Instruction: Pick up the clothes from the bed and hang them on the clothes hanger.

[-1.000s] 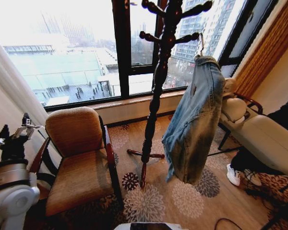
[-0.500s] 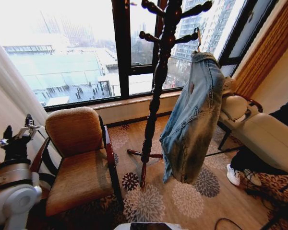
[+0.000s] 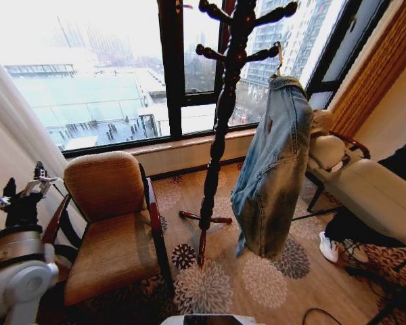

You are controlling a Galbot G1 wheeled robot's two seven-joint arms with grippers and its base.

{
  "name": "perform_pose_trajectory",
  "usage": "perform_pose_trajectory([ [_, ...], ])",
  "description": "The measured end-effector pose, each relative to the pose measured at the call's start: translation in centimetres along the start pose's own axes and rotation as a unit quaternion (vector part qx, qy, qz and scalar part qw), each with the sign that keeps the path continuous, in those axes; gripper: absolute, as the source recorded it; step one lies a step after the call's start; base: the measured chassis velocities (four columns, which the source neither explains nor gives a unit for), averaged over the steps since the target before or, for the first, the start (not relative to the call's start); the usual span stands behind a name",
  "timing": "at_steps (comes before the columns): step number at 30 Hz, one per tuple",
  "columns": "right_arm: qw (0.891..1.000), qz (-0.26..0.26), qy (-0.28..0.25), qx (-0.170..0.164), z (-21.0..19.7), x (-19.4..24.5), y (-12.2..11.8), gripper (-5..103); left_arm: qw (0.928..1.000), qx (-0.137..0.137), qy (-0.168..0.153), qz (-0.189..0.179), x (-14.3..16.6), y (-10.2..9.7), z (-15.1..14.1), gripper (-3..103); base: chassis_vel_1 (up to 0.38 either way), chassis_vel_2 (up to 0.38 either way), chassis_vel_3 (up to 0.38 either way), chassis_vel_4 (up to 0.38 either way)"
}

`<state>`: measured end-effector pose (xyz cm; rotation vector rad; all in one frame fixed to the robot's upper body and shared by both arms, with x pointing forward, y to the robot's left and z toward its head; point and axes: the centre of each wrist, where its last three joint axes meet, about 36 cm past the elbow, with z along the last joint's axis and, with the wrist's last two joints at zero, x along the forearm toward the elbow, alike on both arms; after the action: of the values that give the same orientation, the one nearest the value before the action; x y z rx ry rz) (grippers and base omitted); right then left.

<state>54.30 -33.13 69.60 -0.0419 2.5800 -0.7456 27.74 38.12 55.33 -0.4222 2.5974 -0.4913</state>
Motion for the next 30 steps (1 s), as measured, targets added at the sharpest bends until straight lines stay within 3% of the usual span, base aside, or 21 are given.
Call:
perform_pose_trajectory([
  [30, 1.000, -0.009, 0.004, 0.001, -0.19, -0.52, 0.05, 14, 1.0000, -0.001, -0.001, -0.001, 0.13, -0.02, -0.09, 100, 0.000, 0.000, 0.000, 0.000],
])
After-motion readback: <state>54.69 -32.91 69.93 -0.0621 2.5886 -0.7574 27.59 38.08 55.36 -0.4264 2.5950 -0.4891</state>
